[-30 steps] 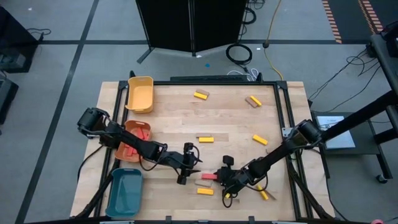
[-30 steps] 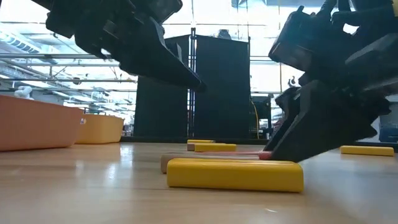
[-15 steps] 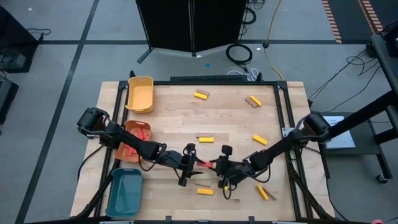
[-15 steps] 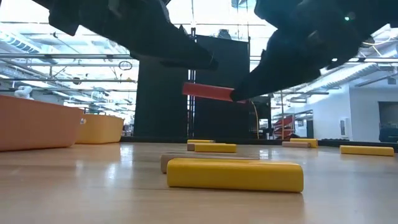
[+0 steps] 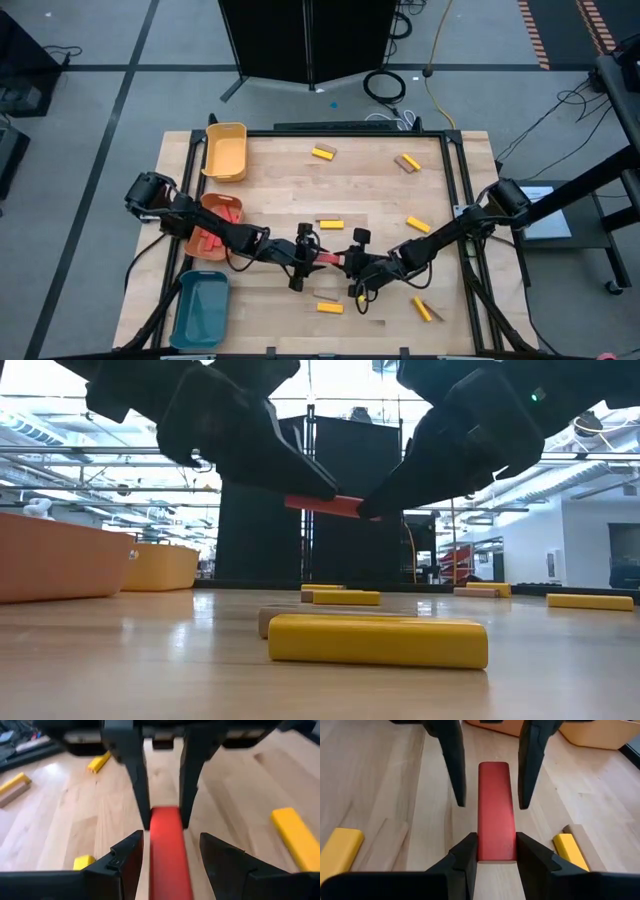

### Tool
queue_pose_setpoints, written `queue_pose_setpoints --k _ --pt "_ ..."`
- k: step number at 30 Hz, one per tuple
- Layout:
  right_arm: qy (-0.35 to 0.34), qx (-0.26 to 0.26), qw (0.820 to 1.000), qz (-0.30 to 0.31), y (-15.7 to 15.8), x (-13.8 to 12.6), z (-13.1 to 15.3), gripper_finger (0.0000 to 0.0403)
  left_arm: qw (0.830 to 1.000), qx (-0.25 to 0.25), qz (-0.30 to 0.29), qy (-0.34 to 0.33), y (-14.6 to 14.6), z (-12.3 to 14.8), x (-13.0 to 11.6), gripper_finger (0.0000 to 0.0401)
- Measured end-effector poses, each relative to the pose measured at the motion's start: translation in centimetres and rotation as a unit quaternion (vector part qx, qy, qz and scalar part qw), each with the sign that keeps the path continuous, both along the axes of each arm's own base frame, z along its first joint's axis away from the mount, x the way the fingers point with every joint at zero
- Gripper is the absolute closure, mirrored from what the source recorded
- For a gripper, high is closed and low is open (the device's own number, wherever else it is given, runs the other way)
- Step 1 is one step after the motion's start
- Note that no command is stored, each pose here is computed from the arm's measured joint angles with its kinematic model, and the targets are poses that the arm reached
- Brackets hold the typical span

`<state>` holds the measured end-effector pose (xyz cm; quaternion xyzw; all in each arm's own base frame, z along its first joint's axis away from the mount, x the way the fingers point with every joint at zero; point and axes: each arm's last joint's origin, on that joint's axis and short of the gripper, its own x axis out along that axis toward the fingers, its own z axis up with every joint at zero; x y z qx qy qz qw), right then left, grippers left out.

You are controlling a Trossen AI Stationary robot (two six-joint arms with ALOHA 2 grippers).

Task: Sort blocks
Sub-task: Put the red block in the orange bin

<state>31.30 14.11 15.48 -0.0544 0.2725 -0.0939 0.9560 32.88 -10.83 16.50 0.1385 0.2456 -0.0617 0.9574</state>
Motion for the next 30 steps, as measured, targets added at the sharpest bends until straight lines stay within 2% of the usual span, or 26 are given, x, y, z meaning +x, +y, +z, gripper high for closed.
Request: queue_pose_setpoints --k 8,30 --pt "-0.001 -0.006 1.000 0.003 0.00 0.03 0.04 0.0306 1.000 -0.003 0.020 0.003 0.48 -0.07 0.09 0.0210" --pt "-0.008 -0.003 1.000 0.002 0.02 0.14 0.18 0.0306 0.999 -0.008 0.029 0.019 0.57 -0.36 -0.08 0.0210"
